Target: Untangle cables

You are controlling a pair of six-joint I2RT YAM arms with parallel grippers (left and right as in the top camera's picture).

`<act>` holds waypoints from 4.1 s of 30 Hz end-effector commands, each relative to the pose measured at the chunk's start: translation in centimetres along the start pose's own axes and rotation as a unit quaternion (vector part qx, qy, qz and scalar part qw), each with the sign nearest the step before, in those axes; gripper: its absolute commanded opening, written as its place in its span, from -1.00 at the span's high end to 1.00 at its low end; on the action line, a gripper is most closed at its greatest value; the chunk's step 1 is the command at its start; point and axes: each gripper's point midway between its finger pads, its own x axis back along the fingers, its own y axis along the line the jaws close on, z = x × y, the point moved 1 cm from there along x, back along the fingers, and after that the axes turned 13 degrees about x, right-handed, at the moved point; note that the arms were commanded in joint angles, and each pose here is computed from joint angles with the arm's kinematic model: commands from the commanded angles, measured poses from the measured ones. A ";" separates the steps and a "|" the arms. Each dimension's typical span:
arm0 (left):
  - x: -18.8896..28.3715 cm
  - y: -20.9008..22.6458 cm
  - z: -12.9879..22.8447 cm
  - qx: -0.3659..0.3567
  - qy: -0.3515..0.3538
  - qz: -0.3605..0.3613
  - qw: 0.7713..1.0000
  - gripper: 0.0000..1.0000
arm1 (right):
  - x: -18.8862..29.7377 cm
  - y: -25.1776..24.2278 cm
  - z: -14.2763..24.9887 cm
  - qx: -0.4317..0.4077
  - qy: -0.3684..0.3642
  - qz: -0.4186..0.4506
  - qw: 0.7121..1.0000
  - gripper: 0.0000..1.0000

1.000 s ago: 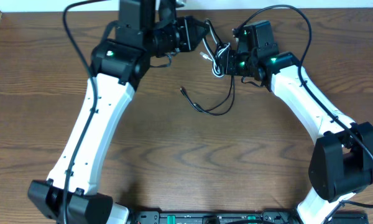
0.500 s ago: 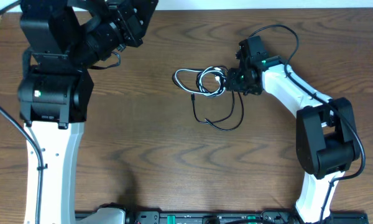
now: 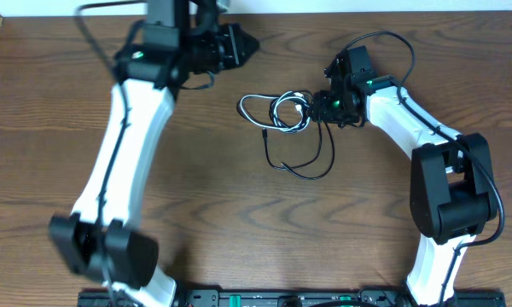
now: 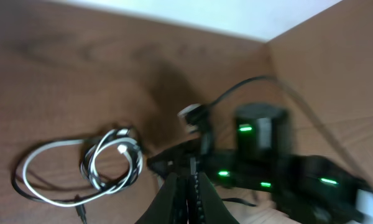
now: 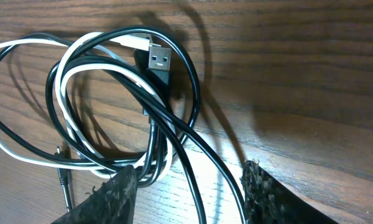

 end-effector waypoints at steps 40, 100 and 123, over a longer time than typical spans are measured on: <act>-18.6 19.6 9.4 -0.013 0.099 -0.325 0.940 -0.04 | 0.6 0.3 -0.1 0.009 0.001 -0.006 1.000 -0.12; -6.9 -1.6 5.0 -0.049 0.032 -0.059 0.996 0.85 | 8.1 5.7 -3.4 -0.022 -0.080 -0.087 0.993 0.68; -5.2 5.5 1.2 -0.028 -0.066 -0.234 0.970 0.85 | 16.4 11.4 -3.2 0.164 -0.144 -0.240 0.946 0.98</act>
